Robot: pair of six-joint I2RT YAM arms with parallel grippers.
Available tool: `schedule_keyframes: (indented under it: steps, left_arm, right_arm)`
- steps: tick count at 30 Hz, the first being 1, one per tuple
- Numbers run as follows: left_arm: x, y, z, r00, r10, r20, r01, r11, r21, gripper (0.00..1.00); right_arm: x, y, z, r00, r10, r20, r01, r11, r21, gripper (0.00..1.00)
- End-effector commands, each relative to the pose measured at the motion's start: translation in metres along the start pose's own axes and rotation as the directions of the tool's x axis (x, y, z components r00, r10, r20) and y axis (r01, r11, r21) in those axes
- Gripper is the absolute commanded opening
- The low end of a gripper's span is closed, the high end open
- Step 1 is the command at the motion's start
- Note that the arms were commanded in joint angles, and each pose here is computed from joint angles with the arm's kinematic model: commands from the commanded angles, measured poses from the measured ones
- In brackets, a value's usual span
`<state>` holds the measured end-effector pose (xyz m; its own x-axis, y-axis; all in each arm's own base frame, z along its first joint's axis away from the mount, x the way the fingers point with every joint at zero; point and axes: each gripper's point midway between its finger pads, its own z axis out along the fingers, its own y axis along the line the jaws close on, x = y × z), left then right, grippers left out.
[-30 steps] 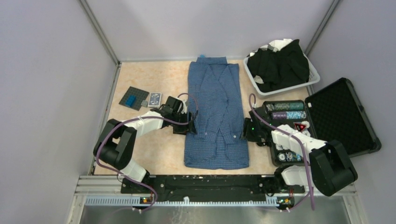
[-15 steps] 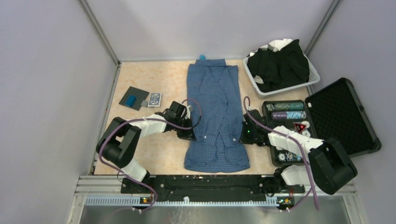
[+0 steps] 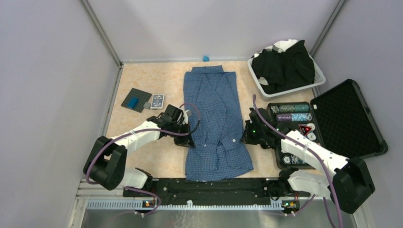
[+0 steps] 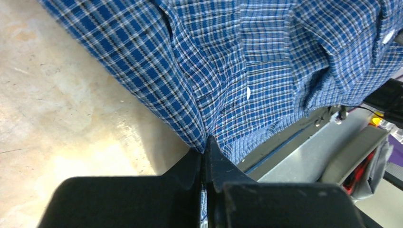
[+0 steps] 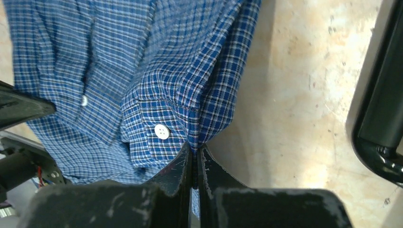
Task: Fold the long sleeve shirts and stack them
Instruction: Fold the shirt at the center of the board.
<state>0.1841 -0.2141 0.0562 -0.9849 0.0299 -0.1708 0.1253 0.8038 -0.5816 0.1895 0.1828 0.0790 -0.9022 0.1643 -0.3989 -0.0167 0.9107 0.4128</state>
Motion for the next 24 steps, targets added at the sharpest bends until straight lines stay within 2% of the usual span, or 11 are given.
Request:
schedule_keyframes:
  steps: [1, 14, 24]
  left_arm:
    - [-0.014, -0.023, -0.012, 1.000, 0.009, 0.018, -0.010, 0.997, 0.073, 0.00]
    - [-0.062, -0.024, -0.011, 0.996, -0.056, 0.070, 0.046, 0.989, 0.141, 0.00]
    - [-0.097, -0.037, -0.019, 0.986, -0.136, 0.093, 0.109, 0.962, 0.250, 0.00]
  right_arm:
    - [-0.022, 0.021, -0.004, 0.999, -0.029, 0.032, 0.030, 0.999, -0.031, 0.00]
    - [-0.067, 0.021, 0.016, 0.995, 0.009, 0.101, -0.008, 1.000, -0.003, 0.00]
    - [-0.109, 0.029, 0.018, 0.987, 0.051, 0.151, -0.045, 0.998, -0.044, 0.00]
